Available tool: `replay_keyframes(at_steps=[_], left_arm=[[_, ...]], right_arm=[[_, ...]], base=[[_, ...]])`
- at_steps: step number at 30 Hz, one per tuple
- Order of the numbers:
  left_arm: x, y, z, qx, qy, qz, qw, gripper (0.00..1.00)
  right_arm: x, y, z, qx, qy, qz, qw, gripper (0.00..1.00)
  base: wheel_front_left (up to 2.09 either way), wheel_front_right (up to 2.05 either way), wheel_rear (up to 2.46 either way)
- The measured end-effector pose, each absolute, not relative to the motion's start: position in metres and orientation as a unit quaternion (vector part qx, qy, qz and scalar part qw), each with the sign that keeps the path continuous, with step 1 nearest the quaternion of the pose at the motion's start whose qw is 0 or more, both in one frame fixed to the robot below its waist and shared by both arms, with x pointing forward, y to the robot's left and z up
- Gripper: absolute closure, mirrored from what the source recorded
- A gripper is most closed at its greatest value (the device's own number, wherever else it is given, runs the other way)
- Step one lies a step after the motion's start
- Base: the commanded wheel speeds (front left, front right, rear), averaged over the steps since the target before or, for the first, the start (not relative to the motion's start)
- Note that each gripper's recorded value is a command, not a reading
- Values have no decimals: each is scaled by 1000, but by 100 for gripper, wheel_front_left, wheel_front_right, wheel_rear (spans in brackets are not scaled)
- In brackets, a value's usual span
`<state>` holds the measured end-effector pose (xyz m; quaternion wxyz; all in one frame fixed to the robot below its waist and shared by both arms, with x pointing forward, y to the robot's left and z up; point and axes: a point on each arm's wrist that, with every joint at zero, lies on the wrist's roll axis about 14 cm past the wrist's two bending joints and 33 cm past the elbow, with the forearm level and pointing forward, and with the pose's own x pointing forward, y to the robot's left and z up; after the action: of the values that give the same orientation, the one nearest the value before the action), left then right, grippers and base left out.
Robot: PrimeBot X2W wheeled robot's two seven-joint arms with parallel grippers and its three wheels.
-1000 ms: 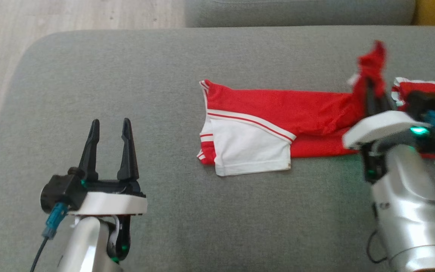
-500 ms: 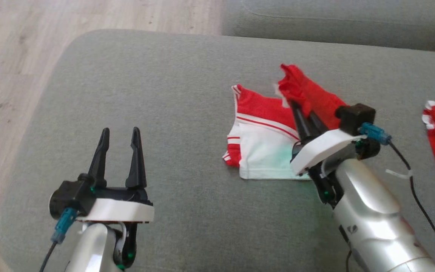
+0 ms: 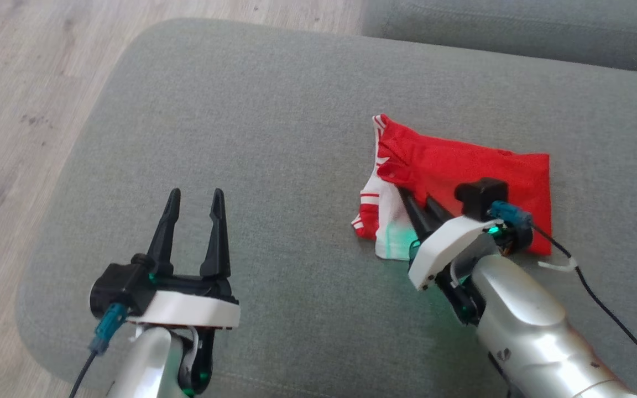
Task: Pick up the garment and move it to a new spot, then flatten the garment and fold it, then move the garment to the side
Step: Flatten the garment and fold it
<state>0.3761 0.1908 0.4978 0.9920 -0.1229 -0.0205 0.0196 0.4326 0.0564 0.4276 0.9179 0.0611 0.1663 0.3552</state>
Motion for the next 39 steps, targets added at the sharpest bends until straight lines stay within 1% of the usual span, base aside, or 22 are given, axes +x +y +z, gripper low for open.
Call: replay_keyframes(at_steps=[1, 5, 9, 12, 14, 15, 17, 20, 22, 25, 29, 35, 39], left_arm=[[376, 192, 497, -122, -19, 21, 992, 0], [378, 192, 493, -121, -14, 24, 992, 0], [380, 188, 494, -123, -15, 17, 992, 0], [384, 182, 498, -124, -20, 8, 992, 0], [387, 179, 501, -124, -25, 2, 992, 0], [390, 176, 506, -123, -31, -3, 992, 0], [393, 171, 509, -123, -36, -12, 992, 0], [399, 165, 515, -120, -44, -21, 992, 0], [402, 159, 516, -119, -46, -33, 991, 0], [405, 153, 515, -115, -45, -44, 991, 0], [406, 152, 509, -108, -38, -44, 992, 0], [400, 147, 494, -99, -17, -52, 994, 0], [401, 146, 493, -99, -15, -54, 993, 0]], right_arm=[[430, 59, 425, 59, 170, 362, 915, 0], [426, 64, 424, 54, 170, 373, 910, 0], [436, 59, 438, 59, 143, 363, 919, 0], [446, 48, 458, 71, 110, 346, 929, 0], [454, 36, 472, 84, 88, 325, 938, 0], [465, 17, 486, 87, 64, 296, 949, 0], [476, -6, 507, 79, 25, 265, 961, 0], [482, -47, 529, 60, -24, 213, 975, 0], [476, -75, 529, 53, -34, 175, 982, 0], [459, -109, 513, 33, -27, 133, 990, 0], [435, -137, 496, 23, -11, 97, 995, 0], [412, -152, 481, 33, 6, 72, 997, 0], [410, -154, 481, 39, 5, 68, 997, 0]], base=[[0, 0, 0], [0, 0, 0], [0, 0, 0], [0, 0, 0], [0, 0, 0], [0, 0, 0], [0, 0, 0], [0, 0, 0], [0, 0, 0], [0, 0, 0], [0, 0, 0], [0, 0, 0], [0, 0, 0]])
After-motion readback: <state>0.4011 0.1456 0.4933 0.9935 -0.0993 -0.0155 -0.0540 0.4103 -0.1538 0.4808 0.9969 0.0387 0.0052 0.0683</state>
